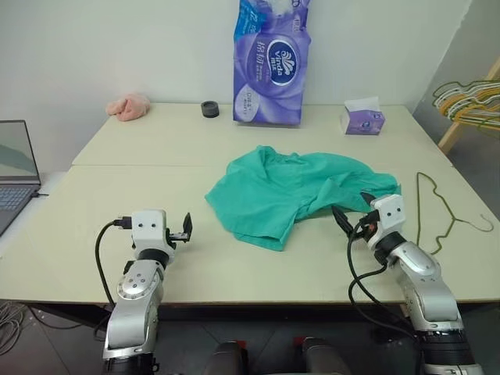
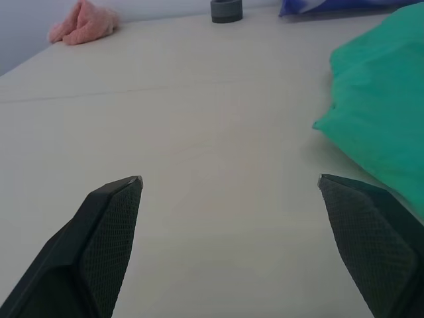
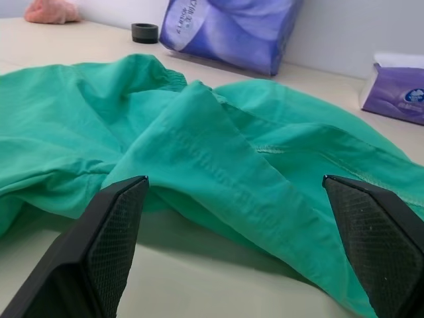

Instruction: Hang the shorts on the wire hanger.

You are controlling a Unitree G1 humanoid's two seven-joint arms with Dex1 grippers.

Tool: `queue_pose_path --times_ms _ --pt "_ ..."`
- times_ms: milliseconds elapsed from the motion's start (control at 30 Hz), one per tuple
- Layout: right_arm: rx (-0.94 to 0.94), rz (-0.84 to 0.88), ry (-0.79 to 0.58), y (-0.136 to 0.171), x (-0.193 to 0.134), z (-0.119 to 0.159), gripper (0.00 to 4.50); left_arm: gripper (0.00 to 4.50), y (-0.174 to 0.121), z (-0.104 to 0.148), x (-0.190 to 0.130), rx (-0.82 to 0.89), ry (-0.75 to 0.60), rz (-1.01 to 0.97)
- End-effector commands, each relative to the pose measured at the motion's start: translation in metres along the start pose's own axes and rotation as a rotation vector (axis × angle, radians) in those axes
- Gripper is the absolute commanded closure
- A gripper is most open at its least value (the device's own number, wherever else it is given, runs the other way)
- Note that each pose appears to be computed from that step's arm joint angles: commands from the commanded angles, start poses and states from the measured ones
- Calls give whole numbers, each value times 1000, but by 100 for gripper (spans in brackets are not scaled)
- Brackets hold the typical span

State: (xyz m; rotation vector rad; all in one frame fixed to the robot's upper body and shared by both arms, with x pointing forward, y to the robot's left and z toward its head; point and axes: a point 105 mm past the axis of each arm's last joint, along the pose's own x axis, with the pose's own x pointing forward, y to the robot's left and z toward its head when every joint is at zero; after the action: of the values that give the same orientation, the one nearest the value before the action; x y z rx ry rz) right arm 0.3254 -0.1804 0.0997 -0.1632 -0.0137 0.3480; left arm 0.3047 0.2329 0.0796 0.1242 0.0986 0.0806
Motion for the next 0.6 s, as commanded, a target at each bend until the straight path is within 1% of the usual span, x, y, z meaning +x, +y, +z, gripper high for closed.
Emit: queue_pose_path --times_ms 33,133,400,600 --pt "-17 -12 -35 -1 -1 10 0 1 -1 23 -3 43 -95 -19" --pt "-22 -10 -39 -1 -1 12 0 1 -6 26 -4 54 -109 -48" --pt "-56 16 -49 0 -1 16 0 1 -17 23 -3 75 -90 -86" --pt "-65 27 -43 1 -2 15 0 1 -18 24 -2 78 -86 -92"
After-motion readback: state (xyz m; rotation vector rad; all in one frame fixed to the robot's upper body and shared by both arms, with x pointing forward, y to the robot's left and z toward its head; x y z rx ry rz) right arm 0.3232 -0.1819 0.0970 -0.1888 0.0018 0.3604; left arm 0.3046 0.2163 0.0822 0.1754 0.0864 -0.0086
